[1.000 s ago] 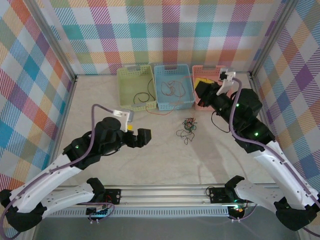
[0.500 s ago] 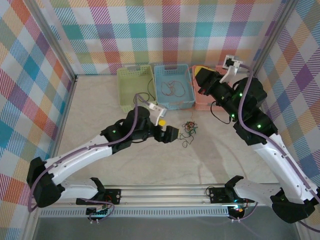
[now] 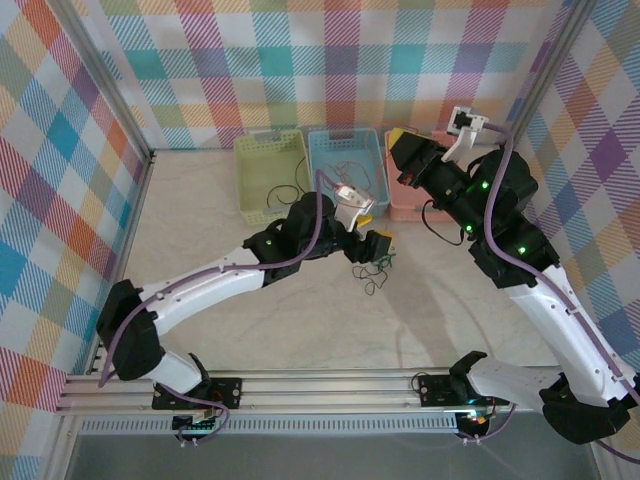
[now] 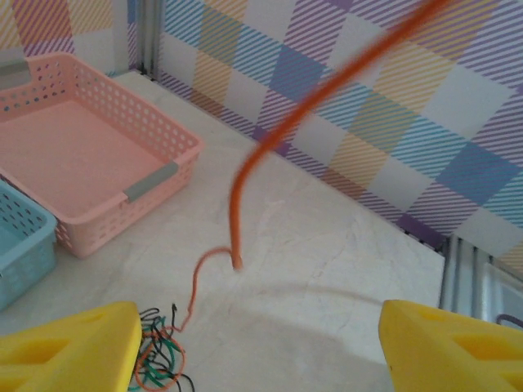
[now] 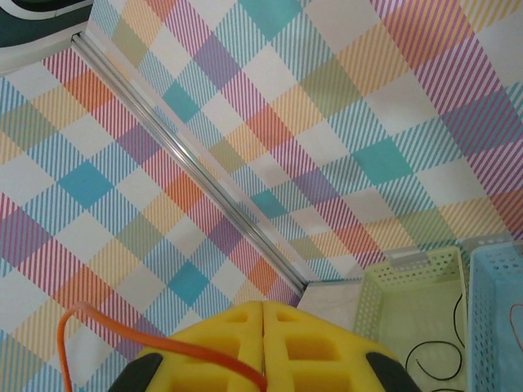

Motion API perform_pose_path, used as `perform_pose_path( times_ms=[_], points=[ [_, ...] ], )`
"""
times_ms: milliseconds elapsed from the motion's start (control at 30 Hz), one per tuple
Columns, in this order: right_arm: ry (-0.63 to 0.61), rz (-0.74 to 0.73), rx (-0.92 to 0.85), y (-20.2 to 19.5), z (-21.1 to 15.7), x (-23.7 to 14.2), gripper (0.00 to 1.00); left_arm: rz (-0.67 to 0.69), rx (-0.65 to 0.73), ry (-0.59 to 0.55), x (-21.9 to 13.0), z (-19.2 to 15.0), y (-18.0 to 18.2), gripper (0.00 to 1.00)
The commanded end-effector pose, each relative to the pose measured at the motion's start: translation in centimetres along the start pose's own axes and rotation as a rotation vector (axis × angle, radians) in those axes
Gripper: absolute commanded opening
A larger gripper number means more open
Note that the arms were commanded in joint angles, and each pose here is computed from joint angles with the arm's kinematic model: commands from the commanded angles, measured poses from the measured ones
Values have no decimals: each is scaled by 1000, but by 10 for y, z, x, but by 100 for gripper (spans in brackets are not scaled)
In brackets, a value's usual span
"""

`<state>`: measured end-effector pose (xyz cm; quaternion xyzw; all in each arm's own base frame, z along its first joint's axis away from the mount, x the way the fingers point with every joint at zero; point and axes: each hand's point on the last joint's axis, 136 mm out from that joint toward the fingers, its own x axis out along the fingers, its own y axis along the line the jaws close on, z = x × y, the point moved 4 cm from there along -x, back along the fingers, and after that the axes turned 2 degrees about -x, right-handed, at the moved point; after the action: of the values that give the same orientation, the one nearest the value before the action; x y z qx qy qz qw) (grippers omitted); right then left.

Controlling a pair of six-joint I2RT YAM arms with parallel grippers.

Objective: Untangle the cables

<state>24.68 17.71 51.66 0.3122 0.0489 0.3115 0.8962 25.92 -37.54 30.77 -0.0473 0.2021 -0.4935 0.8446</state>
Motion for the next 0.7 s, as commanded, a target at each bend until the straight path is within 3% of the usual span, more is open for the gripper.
perform_pose_path(
  times_ms=[0, 133, 233, 667],
  points=[
    [-7, 49, 32, 12, 8, -7, 0, 19, 82, -98, 10, 27, -3, 66],
    [5, 52, 36, 12, 6, -7, 0, 6, 93, -122, 24, 31, -3, 62],
    [-6, 44, 24, 13, 11, -11, 0, 7, 86, -97, 34, 27, -1, 52],
    [-48, 106, 58, 33, 32, -21, 0, 38, -11, -71, 62, -15, 21, 46]
  ],
)
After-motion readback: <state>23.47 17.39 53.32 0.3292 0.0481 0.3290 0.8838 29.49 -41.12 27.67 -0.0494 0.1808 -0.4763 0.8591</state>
